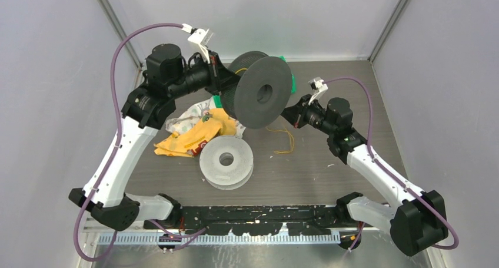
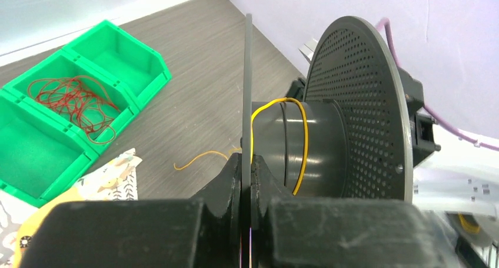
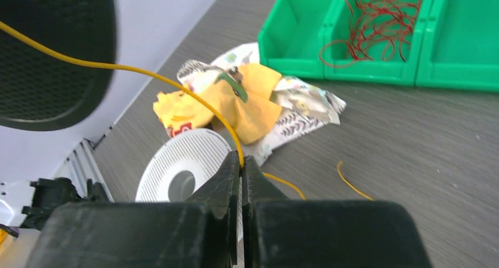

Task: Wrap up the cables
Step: Wrap the cable around the cable reel.

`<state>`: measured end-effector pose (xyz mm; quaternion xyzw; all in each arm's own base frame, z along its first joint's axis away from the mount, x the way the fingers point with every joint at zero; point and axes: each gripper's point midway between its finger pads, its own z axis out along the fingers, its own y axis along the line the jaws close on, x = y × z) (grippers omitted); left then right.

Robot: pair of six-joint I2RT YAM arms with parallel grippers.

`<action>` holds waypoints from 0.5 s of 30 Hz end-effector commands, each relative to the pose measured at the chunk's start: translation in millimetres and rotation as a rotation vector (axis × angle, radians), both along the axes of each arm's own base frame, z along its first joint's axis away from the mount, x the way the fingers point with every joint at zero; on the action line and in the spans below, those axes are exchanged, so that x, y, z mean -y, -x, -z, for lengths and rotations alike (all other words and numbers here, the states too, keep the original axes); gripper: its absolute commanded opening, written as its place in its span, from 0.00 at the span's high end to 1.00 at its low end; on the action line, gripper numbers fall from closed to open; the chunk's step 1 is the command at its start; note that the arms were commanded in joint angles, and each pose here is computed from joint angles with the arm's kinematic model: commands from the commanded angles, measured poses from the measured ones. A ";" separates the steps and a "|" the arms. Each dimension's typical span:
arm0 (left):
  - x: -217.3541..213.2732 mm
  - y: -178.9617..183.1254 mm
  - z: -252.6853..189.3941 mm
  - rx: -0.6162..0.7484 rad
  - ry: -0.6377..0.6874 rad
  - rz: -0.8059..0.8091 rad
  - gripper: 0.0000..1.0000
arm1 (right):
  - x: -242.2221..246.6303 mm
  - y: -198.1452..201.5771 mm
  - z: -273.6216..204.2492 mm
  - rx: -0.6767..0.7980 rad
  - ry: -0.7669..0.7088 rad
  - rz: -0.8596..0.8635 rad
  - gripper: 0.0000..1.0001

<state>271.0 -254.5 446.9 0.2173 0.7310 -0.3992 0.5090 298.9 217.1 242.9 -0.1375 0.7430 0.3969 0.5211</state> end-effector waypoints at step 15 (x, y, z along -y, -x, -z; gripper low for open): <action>-47.6 -54.3 -26.4 0.012 0.445 -0.517 0.99 | -83.5 26.4 -42.5 0.103 -0.218 -0.135 0.91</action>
